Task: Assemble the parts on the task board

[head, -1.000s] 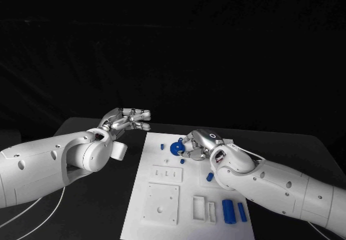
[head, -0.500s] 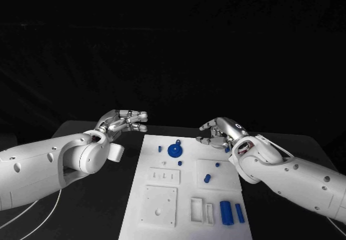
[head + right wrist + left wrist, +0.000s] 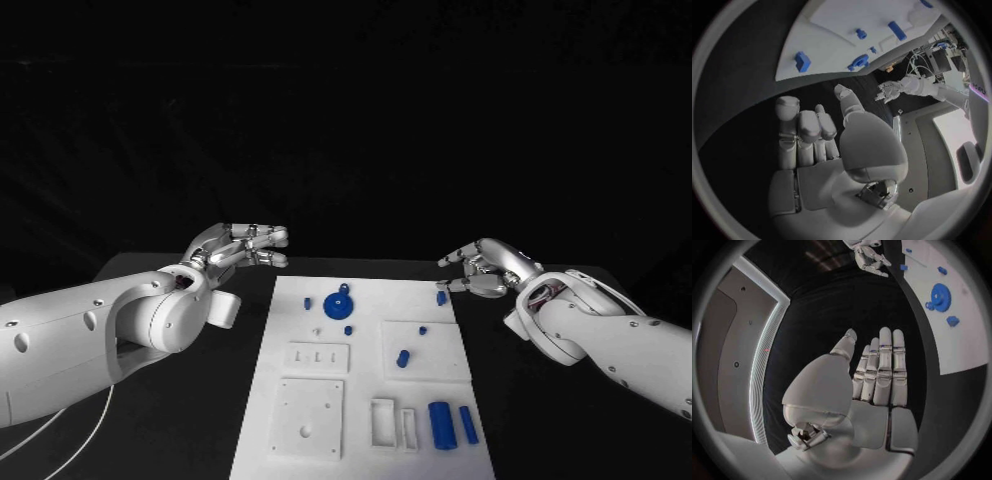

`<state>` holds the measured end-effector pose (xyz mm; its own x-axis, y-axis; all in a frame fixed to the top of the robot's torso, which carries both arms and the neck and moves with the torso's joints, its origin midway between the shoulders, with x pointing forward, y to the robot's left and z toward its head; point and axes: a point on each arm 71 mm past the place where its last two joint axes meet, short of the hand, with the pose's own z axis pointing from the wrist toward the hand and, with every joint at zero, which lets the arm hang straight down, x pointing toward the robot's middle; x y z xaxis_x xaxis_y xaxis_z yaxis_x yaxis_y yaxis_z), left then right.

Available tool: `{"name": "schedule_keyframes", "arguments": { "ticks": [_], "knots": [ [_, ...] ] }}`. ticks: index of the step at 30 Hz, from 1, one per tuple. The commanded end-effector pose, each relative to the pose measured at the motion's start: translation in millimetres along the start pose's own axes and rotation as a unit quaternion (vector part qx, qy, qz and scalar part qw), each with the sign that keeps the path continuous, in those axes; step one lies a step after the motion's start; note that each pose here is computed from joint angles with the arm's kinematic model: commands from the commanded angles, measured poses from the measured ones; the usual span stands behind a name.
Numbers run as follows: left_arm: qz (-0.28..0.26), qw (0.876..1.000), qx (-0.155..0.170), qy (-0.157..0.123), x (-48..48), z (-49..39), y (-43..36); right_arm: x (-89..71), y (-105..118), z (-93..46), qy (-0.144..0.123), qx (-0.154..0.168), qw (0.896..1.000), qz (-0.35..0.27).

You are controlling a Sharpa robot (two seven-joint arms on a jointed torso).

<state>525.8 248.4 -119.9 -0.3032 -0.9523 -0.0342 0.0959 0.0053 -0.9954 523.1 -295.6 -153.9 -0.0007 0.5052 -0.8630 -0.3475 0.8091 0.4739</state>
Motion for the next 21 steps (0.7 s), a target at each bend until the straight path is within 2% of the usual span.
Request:
{"name": "schedule_keyframes", "arguments": {
  "ticks": [1, 9, 21],
  "knots": [
    [-0.004, 1.000, 0.008, 0.010, 0.5, 0.0, -1.3, 1.1, -6, -3.2, 0.030, -0.019, 0.999, 0.031],
    [-0.004, 1.000, 0.008, 0.011, -0.6, -0.2, -0.6, 9.5, -25, -10.1, 0.047, -0.001, 0.999, 0.011],
    [-0.004, 1.000, 0.005, 0.009, -2.0, -0.1, 1.9, 24.6, -40, -9.9, 0.050, 0.019, 0.999, 0.005]
  ]
}}
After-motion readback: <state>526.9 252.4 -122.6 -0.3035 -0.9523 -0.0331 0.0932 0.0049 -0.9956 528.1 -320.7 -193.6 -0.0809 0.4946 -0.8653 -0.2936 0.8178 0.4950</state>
